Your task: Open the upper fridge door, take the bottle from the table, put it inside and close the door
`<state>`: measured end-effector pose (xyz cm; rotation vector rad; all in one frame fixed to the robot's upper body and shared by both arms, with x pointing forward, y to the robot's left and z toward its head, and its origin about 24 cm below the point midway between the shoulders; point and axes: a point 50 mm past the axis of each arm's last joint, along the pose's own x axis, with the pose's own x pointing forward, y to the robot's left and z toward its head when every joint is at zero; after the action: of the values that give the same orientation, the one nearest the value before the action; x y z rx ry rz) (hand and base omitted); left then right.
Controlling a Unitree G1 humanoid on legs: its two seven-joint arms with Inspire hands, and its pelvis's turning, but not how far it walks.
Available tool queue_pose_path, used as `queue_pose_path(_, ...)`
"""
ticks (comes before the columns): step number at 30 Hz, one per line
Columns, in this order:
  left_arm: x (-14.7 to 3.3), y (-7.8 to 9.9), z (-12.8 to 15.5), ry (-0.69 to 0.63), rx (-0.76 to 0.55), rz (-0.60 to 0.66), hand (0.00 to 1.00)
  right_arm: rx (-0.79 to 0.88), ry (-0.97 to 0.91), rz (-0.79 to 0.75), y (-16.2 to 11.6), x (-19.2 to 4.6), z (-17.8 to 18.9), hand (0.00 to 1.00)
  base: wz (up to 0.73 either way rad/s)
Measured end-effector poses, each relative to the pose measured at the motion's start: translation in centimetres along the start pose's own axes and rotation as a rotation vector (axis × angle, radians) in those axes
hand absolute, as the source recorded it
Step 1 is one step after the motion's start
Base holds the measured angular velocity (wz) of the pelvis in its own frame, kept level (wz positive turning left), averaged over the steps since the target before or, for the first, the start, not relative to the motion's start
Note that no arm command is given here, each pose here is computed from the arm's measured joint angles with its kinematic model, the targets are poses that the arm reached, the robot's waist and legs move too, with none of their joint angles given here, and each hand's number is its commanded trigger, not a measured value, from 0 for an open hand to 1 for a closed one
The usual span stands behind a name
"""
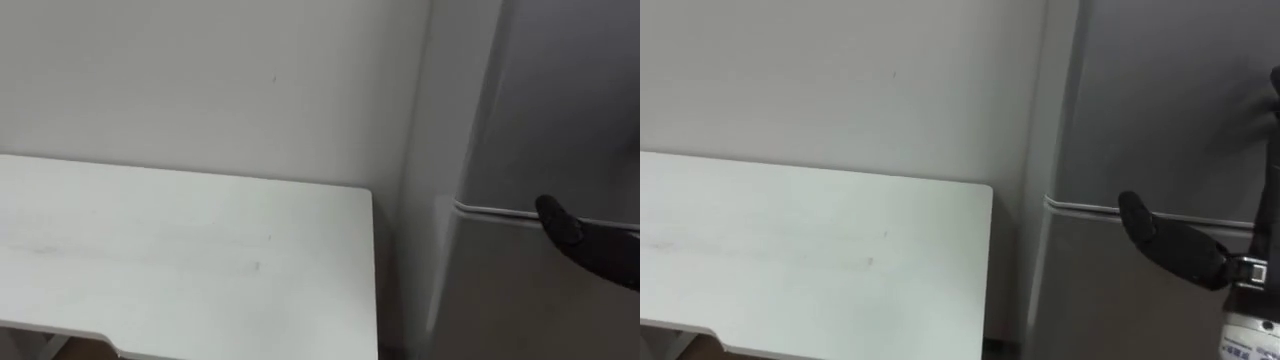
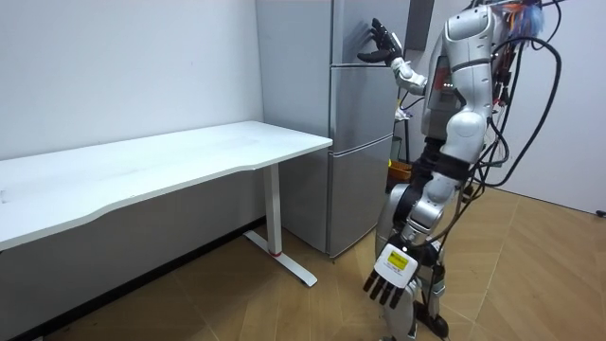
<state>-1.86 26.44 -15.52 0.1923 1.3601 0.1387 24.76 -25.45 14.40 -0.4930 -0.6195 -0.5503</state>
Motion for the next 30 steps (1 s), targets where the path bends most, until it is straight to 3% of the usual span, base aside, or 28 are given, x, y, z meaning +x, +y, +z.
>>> queue_pose_path(21, -0.1, 0.3, 0.3, -0.011, 0.018, 0.011, 0.00, -0.052, 0.032, -0.007, 0.6, 0.1, -2.1, 0.00, 0.01)
queue_pose_path(30, -0.4, 0.4, -0.4, -0.004, 0.008, 0.027, 0.00, 0.131, 0.059, -0.095, -0.4, 0.5, -1.3, 0.00, 0.07)
